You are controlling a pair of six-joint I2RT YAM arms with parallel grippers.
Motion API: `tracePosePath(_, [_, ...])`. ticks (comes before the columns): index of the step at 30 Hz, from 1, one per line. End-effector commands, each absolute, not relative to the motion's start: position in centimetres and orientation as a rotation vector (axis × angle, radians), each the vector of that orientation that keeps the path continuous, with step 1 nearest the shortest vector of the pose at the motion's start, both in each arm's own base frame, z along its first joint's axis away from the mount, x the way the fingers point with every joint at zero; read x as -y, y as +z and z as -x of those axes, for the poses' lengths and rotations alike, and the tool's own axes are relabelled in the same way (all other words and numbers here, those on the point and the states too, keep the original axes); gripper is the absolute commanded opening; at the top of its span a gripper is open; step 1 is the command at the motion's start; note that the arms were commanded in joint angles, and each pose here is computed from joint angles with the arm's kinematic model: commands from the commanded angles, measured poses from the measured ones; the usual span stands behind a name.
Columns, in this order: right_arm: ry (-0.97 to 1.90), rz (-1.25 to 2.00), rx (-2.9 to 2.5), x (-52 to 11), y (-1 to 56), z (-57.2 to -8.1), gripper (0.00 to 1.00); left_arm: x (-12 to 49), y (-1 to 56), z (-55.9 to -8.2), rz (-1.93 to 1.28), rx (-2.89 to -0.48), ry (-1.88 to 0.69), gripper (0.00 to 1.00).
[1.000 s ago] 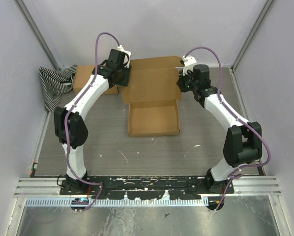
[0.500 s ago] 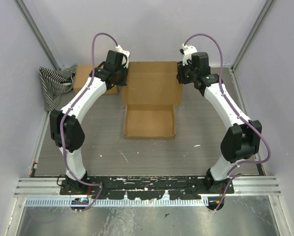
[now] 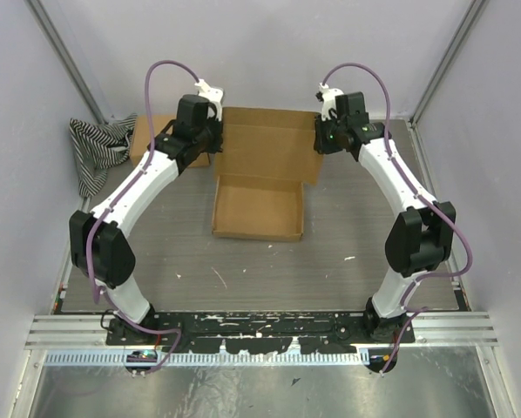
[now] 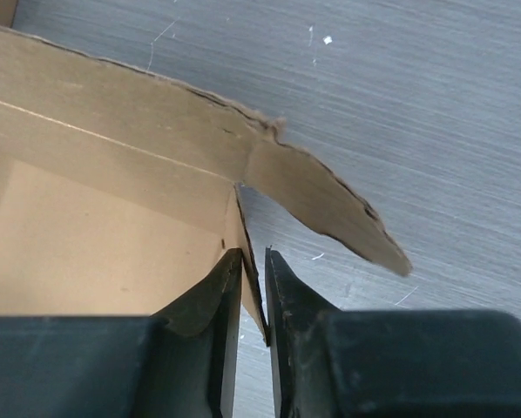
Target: Fold the paper box
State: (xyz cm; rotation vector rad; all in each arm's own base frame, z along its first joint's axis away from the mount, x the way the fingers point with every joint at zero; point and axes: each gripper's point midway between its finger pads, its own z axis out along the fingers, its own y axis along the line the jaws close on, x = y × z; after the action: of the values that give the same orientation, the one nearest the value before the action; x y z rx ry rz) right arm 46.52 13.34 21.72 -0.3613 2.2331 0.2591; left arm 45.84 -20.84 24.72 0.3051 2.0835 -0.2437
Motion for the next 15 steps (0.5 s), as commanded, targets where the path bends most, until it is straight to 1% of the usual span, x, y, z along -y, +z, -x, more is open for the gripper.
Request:
tracePosePath(1, [0.326,0.37,-2.223,-14.2,23.2,-46.0,0.21,21.6,27.5,-46.3,-0.279,-1.989,-0.297,0.0])
tracePosePath(5, [0.366,0.365,-2.223,-14.7,23.7,-45.8,0.19,21.9,27.7,-46.2,-0.271,-1.992,-0.316,0.0])
tracePosePath(7, [0.395,0.335,-2.222,-15.1,24.1,-46.0,0.16,22.3,27.8,-46.0,-0.271,-1.991,-0.339,0.0])
tracePosePath(11, [0.388,0.235,-2.192,-15.3,25.6,-46.9,0.04,23.3,28.6,-45.9,-0.258,-1.978,-0.375,0.0])
tracePosePath(13, [0.325,0.168,-2.115,-15.0,27.5,-48.1,0.01,24.2,29.4,-46.3,-0.229,-1.963,-0.402,0.0])
tracePosePath(15, [0.313,0.156,-2.07,-15.1,28.5,-48.6,0.01,24.5,29.8,-46.7,-0.223,-1.947,-0.4,0.0])
